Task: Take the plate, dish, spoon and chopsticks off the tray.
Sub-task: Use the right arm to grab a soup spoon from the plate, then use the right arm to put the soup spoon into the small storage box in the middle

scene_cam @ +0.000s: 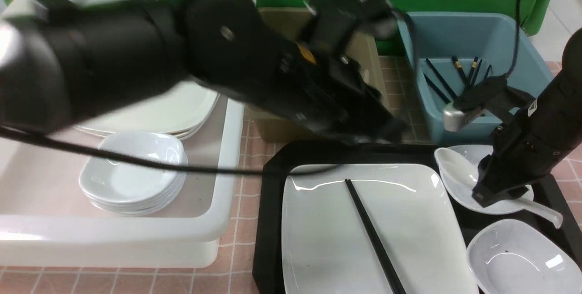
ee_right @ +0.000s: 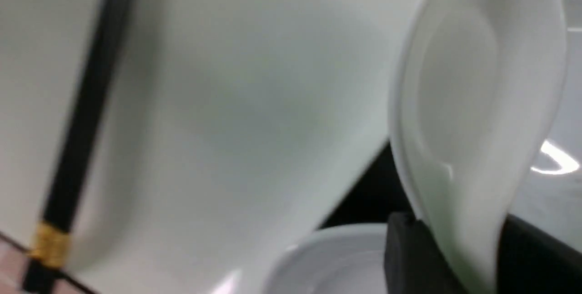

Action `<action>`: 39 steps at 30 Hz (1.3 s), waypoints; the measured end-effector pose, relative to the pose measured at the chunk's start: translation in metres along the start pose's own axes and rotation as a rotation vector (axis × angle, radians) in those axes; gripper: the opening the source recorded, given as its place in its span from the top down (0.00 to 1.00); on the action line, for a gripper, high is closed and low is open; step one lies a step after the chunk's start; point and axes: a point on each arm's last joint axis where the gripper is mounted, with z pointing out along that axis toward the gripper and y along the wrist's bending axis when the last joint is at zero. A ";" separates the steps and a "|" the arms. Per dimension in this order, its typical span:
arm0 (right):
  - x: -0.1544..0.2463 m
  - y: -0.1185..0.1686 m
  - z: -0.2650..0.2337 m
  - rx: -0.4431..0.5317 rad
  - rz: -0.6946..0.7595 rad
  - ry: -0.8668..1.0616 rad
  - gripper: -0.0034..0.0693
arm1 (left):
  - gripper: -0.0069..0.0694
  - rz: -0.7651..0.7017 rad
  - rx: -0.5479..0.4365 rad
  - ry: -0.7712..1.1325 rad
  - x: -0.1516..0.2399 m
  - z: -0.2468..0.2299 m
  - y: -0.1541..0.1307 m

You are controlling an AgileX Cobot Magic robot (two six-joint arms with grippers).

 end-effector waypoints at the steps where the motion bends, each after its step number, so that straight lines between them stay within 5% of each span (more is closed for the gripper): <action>1: -0.003 0.006 -0.004 -0.011 -0.007 -0.021 0.62 | 0.91 -0.002 -0.018 -0.008 -0.002 -0.005 0.006; 7: -0.059 0.042 -0.040 -0.042 -0.052 -0.340 0.62 | 0.91 -0.047 -0.204 -0.074 -0.010 -0.066 0.065; 15: -0.168 0.017 -0.038 -0.067 0.035 -0.638 0.62 | 0.91 -0.138 -0.296 -0.038 0.000 -0.096 0.099; 23: -0.214 -0.006 0.035 -0.086 0.159 -0.615 0.60 | 0.91 -0.146 -0.251 0.012 0.003 -0.092 0.091; 33: -0.200 -0.002 0.011 -0.073 0.137 -0.496 0.26 | 0.91 -0.059 -0.105 0.102 0.006 -0.070 0.037; 37: -0.178 0.009 -0.037 -0.068 0.083 -0.406 0.30 | 0.91 -0.066 -0.081 0.127 0.008 -0.063 0.017; 39: -0.153 0.016 -0.077 -0.030 0.049 -0.309 0.49 | 0.91 -0.063 -0.055 0.149 0.010 -0.055 0.000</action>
